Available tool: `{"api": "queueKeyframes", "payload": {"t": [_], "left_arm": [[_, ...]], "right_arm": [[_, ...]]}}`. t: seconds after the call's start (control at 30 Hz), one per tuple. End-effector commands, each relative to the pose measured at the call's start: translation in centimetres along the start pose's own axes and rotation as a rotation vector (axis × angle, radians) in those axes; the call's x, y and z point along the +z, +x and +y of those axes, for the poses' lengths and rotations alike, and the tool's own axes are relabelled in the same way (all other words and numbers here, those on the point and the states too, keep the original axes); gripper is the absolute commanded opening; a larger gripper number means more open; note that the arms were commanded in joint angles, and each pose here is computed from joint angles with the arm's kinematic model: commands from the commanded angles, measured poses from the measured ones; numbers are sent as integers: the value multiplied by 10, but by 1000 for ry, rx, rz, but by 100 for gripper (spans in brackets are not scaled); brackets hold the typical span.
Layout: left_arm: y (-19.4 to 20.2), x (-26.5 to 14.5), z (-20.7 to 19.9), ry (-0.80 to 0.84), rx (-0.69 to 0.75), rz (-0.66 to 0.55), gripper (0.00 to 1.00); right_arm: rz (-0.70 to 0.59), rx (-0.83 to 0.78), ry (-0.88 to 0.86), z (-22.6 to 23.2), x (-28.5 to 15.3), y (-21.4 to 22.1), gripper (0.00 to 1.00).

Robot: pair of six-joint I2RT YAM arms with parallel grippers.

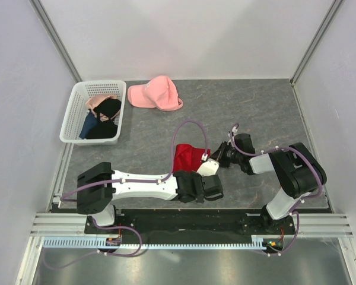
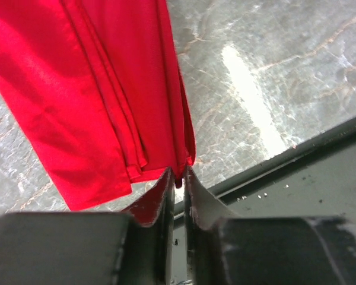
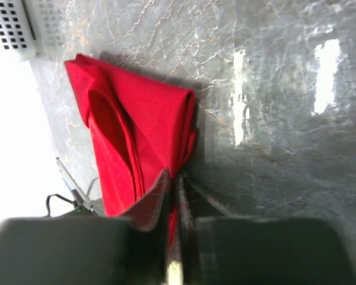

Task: Fold the napkin into a case and place the utensils inside
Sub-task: Fold the 2/3-rectangle-folded napkin at the center of the board.

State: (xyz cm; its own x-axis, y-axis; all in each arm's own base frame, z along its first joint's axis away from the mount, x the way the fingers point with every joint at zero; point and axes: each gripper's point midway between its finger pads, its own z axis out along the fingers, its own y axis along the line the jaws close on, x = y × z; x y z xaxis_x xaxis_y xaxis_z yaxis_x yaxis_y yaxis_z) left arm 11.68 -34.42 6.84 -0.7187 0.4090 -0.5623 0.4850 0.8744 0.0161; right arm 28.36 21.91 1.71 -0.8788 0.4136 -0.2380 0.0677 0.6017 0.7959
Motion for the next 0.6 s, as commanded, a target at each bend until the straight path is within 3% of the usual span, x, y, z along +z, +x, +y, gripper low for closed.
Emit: {"api": "queueKeyframes", "payload": {"t": [0.0, 0.17, 0.23, 0.4, 0.57], "left_arm": [[-30, -26, -21, 152, -37, -91, 39], [-79, -43, 5, 269, -173, -168, 45], [-95, -43, 14, 343, -258, -202, 40], [-129, 9, 75, 257, -442, -191, 18], [-148, 53, 94, 195, -460, -191, 13]], "right_arm": [[-10, -46, 8, -2, 5, -8, 2], [41, -77, 5, 1, 9, -6, 0], [42, -93, 48, -7, 8, -6, 0], [51, -131, 76, -5, 6, -11, 0], [59, -161, 104, -5, 3, -13, 0]]}}
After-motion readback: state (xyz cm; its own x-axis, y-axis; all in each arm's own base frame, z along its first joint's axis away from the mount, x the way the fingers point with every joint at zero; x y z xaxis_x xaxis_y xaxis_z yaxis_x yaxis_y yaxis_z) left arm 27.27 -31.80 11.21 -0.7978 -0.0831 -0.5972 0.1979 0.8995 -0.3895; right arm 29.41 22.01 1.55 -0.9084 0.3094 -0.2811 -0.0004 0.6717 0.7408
